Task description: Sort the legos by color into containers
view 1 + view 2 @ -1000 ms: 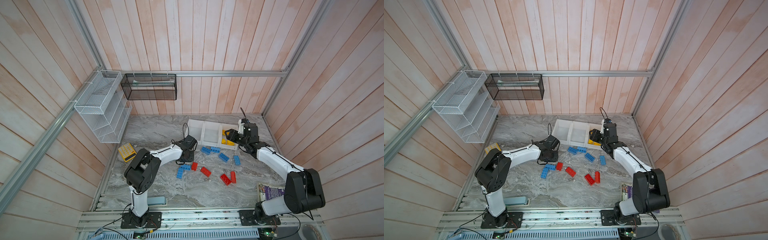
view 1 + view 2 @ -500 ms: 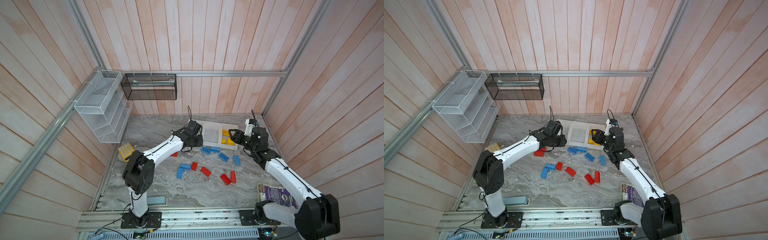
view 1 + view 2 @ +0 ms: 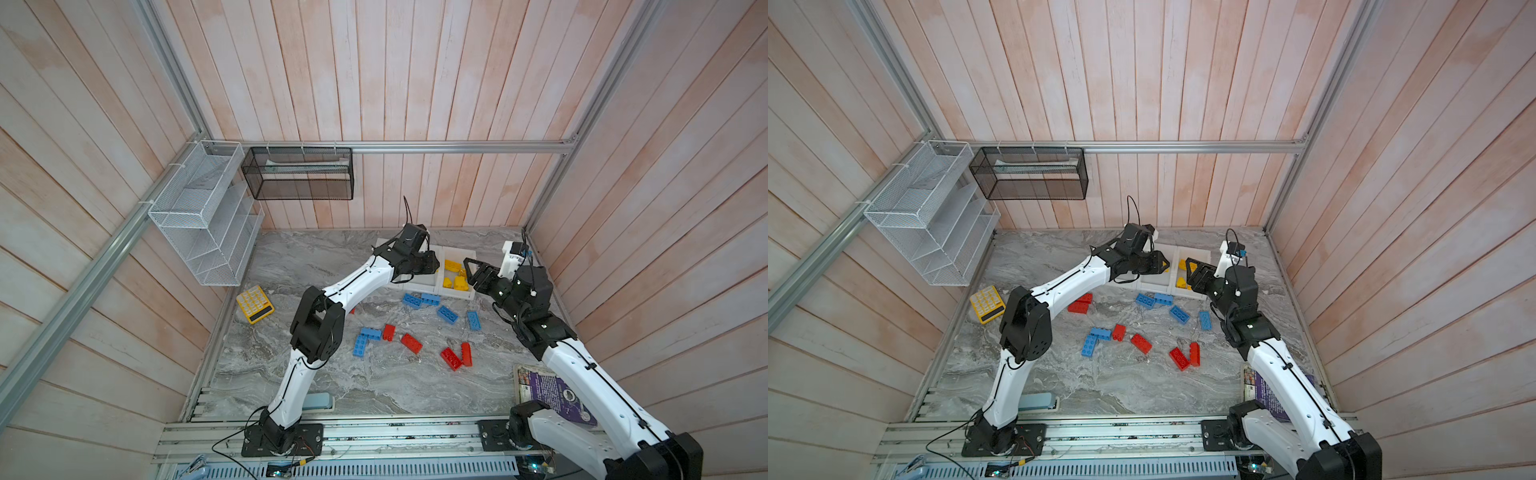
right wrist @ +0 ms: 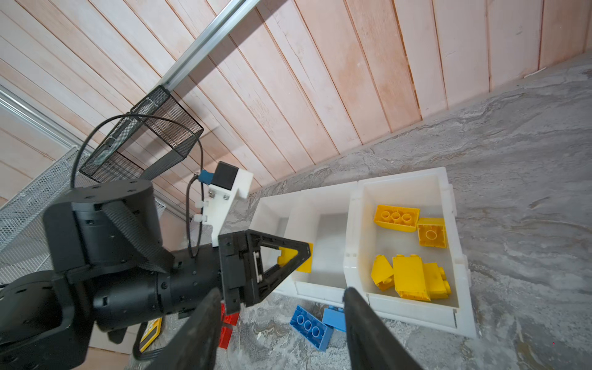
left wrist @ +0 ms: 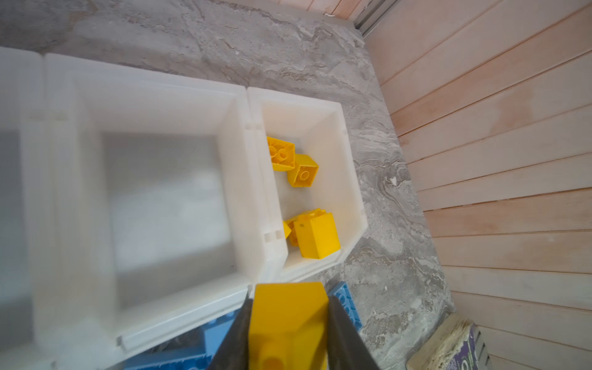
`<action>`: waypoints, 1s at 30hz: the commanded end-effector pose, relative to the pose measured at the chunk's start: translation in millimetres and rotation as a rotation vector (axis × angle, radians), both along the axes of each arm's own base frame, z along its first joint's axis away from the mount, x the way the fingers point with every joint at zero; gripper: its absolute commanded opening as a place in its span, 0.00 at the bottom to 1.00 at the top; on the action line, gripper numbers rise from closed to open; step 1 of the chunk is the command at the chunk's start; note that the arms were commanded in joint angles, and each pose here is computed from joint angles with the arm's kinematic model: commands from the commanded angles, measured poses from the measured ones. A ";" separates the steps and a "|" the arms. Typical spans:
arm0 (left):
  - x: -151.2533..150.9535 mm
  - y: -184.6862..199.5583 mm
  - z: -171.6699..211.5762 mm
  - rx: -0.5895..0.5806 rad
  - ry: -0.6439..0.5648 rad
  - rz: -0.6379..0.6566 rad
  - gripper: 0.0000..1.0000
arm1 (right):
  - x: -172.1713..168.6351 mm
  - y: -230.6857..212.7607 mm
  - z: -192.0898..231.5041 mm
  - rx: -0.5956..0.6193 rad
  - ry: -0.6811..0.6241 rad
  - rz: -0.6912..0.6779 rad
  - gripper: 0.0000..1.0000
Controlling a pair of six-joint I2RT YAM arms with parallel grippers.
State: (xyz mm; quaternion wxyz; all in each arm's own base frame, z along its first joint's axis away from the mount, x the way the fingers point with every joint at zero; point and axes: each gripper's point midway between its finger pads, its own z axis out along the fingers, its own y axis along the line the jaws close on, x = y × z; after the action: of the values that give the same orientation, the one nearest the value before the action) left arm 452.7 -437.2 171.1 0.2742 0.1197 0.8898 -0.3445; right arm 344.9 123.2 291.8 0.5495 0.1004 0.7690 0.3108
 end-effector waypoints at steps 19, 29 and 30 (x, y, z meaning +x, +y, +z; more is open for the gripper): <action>30.7 -83.7 -12.4 -0.318 0.042 -0.148 0.53 | -13.4 -7.3 5.8 -0.045 -0.020 -0.024 0.61; 23.5 -63.8 53.0 -0.324 -0.092 -0.121 0.69 | -31.5 -7.1 22.0 -0.125 -0.058 0.027 0.61; 22.0 -55.5 59.9 -0.312 -0.110 -0.100 0.70 | -33.4 -5.3 22.5 -0.135 -0.056 0.041 0.61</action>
State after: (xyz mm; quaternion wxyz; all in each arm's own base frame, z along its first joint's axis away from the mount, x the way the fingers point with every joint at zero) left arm 474.5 -507.0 155.0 0.2477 0.1259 0.8342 -0.4764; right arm 319.8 115.0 303.1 0.5659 0.0678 0.7727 0.2794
